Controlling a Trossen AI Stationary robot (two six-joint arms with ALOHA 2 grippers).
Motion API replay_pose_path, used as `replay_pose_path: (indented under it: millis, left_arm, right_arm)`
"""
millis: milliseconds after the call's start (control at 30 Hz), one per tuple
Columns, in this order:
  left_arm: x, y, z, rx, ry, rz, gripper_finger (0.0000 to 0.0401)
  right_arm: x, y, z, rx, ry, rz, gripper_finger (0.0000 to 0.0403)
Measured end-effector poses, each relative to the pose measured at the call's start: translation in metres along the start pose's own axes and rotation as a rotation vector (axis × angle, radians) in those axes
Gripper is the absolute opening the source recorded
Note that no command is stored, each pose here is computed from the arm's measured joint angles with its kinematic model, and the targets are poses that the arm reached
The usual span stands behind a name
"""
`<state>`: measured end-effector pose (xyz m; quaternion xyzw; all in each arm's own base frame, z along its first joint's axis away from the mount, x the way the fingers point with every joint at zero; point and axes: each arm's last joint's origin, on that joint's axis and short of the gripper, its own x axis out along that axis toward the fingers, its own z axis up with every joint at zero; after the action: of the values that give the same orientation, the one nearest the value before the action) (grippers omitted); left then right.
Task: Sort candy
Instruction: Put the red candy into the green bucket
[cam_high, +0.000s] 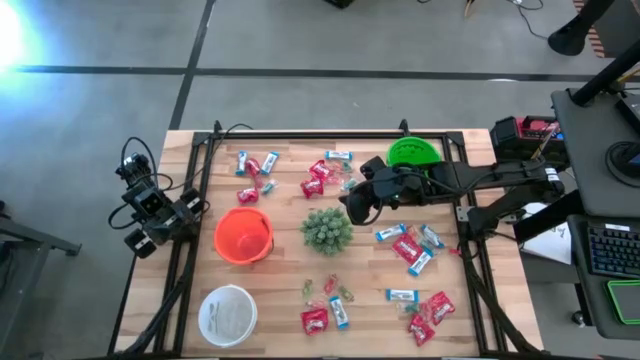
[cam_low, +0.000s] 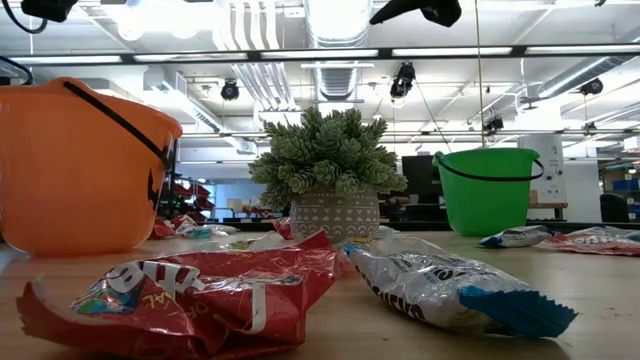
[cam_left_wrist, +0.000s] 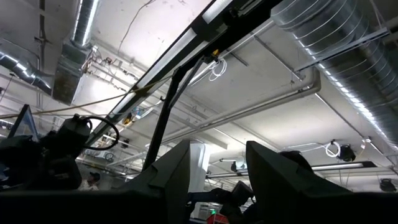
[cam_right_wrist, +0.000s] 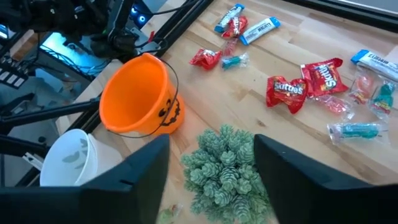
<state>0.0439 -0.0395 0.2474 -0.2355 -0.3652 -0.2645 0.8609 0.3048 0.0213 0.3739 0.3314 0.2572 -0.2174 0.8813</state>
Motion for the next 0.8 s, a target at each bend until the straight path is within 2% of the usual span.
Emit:
replay_pose_path:
  millis: [267,400,500,633,800]
  left_arm:
    - [0.0000,0.0000,0.0000,0.000,0.000,0.000,0.0139]
    - [0.0000,0.0000,0.0000,0.000,0.000,0.000,0.0139]
    - [0.0000,0.0000,0.0000,0.000,0.000,0.000,0.0139]
    - [0.0000,0.0000,0.0000,0.000,0.000,0.000,0.0139]
    - [0.0000,0.0000,0.0000,0.000,0.000,0.000,0.0139]
  right_arm:
    - [0.0000,0.0001,-0.0001,0.007,0.002,0.001,0.0074]
    - [0.0000,0.0001,-0.0001,-0.028,0.002,0.001,0.0019]
    - [0.0000,0.0001,-0.0001,-0.084,0.002,0.001,0.0014]
    - [0.0000,0.0001,-0.0002,-0.090,0.002,0.001,0.0022]
    - [0.0000,0.0001,-0.0001,-0.089,0.002,0.001,0.0059]
